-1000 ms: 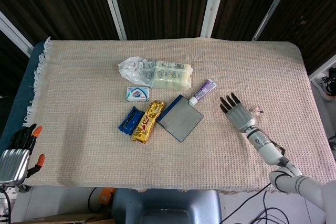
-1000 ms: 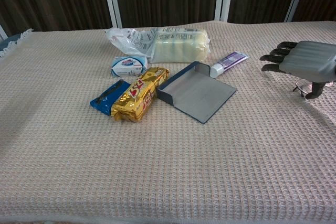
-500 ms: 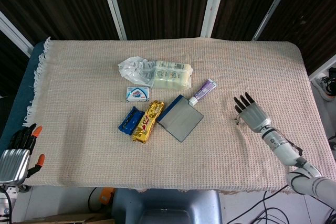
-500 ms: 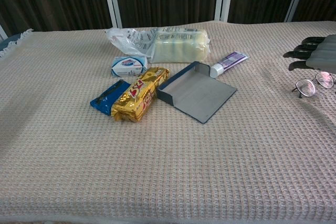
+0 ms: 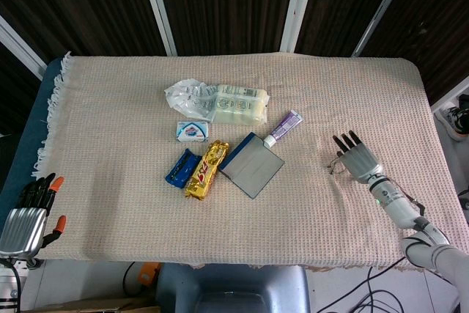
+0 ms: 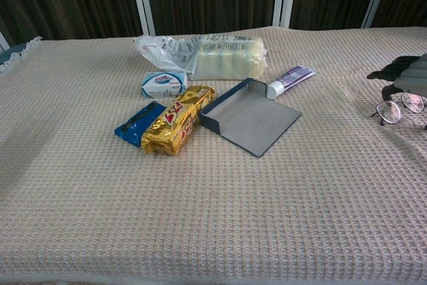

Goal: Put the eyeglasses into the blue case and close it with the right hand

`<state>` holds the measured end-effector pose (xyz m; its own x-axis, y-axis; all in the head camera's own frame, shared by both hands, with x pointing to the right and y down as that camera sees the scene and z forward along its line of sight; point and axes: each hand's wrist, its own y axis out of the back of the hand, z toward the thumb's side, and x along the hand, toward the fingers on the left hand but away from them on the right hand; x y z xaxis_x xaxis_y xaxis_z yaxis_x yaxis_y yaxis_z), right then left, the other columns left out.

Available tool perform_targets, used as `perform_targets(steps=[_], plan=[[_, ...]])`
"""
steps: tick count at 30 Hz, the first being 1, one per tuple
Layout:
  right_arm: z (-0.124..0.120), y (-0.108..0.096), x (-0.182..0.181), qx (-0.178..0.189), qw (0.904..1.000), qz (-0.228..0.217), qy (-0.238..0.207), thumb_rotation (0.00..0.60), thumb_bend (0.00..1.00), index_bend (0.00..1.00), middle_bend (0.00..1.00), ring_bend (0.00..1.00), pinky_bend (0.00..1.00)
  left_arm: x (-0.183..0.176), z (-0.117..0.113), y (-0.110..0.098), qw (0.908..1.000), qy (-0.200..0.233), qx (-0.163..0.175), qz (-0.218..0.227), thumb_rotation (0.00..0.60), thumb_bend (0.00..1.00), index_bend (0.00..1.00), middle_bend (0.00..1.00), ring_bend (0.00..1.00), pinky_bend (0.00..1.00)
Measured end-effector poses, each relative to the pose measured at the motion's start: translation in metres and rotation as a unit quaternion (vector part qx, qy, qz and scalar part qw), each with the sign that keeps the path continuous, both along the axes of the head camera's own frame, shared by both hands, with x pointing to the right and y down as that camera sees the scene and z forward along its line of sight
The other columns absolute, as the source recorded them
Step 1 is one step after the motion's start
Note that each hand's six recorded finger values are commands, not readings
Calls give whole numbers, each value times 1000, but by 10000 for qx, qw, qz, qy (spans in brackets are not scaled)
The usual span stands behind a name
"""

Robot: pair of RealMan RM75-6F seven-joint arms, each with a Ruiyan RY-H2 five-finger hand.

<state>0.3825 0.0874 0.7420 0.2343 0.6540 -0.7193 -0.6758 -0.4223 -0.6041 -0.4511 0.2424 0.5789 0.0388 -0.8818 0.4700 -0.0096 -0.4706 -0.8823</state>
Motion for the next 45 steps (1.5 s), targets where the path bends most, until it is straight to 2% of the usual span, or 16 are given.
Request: perform_targets(steps=[4, 18, 26, 37, 45], plan=[[3, 0, -1, 15, 9999, -112, -42, 600, 394, 580, 18, 0, 0, 0, -1, 0, 10000, 6, 9, -7, 600, 406, 0, 16, 22, 91], [1, 0, 3, 87, 9998, -155, 31, 600, 437, 622, 41, 0, 6, -2, -3, 1, 10000, 32, 38, -12, 600, 407, 0, 16, 22, 91], [1, 3, 4, 74, 9998, -188, 58, 600, 555, 667, 63, 0, 33, -2, -3, 1, 10000, 32, 30, -2, 600, 408, 0, 16, 23, 91], [0, 6, 5, 95, 9997, -213, 69, 600, 601, 705, 83, 0, 52, -2, -4, 1, 10000, 44, 28, 2, 600, 409, 0, 17, 23, 91], [-8, 5, 2, 254, 9991, -335, 9, 600, 613, 716, 91, 0, 54, -2, -5, 1, 10000, 59, 31, 8, 600, 409, 0, 18, 23, 91]])
